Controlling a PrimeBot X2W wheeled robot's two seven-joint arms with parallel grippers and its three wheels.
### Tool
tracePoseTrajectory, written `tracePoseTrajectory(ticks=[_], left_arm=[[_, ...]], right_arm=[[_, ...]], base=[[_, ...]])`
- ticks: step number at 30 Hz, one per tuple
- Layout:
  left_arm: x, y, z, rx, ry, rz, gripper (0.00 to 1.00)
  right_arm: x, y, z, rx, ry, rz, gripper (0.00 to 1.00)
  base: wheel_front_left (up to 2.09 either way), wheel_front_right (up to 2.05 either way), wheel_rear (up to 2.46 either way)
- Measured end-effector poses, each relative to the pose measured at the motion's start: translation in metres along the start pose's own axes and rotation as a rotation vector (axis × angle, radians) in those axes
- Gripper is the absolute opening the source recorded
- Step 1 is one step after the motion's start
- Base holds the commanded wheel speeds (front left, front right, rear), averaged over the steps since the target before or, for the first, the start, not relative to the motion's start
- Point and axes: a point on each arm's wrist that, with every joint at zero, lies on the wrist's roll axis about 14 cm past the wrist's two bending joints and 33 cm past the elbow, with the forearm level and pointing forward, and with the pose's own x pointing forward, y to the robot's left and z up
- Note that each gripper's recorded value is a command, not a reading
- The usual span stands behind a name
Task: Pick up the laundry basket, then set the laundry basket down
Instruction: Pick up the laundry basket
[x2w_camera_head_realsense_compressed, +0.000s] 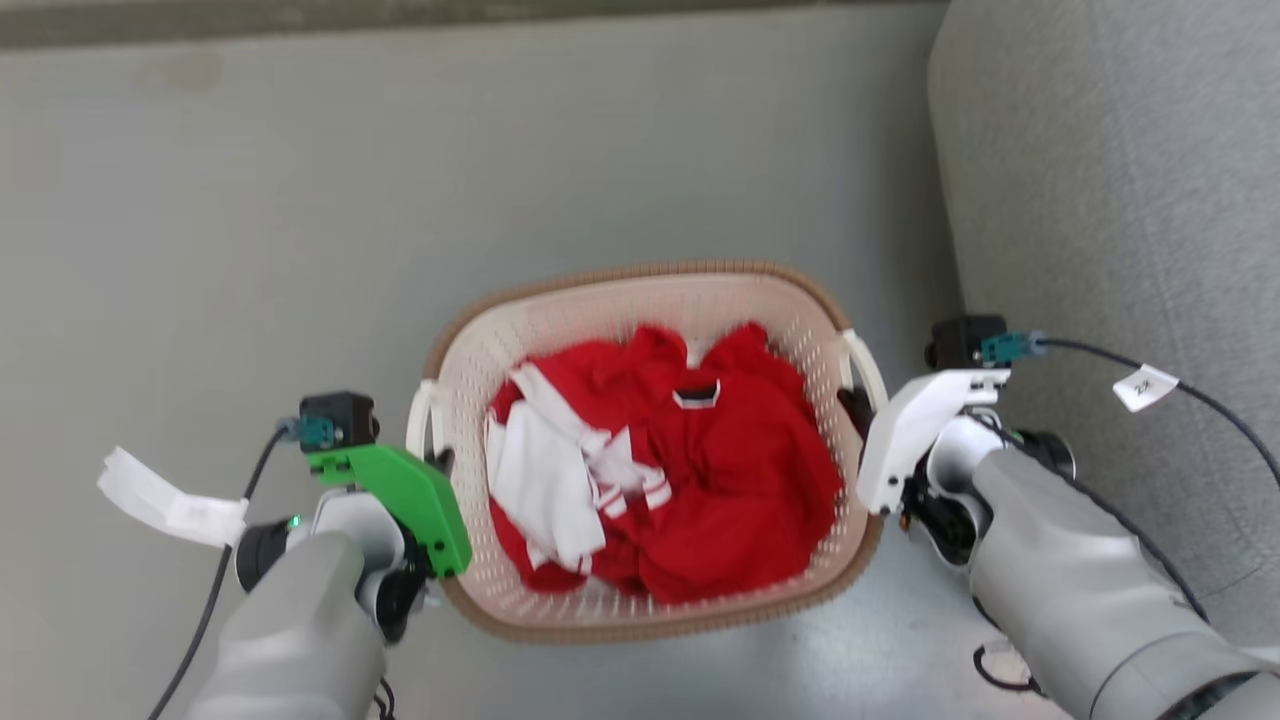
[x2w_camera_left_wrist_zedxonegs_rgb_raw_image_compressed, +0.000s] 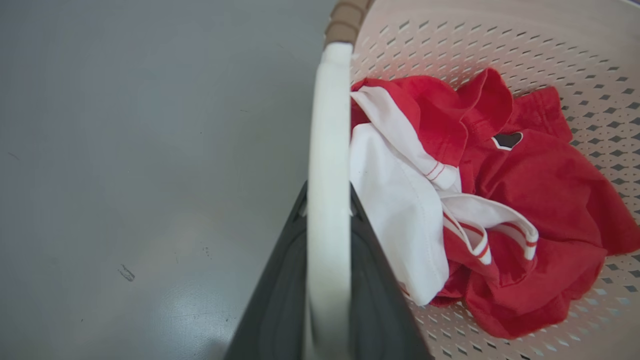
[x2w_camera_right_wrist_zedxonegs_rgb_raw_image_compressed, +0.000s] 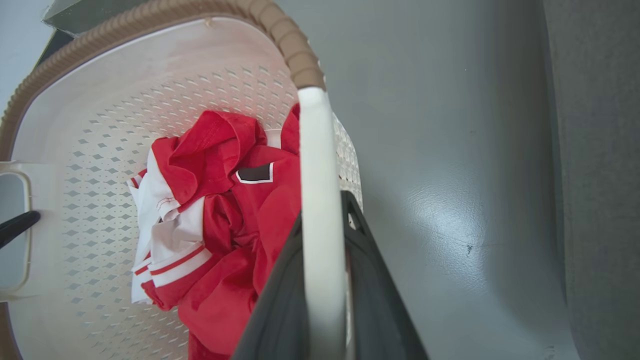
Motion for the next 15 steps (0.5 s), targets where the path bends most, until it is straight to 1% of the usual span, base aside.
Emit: tracePoseTrajectory(ticks=[8, 15], left_arm=[[-0.026, -0.009, -0.014, -0.004, 0.034, 0.0, 0.0], [-0.047, -0.015, -0.03, -0.001, 0.06, 0.003, 0.0]], right_arm=[[-0.026, 0.01, -0.009, -0.005, 0.015, 0.008, 0.0], [-0.048, 0.016, -0.026, 0.006, 0.044, 0.008, 0.0]], base=[[0.0, 0.0, 0.0], [0.0, 0.0, 0.0]])
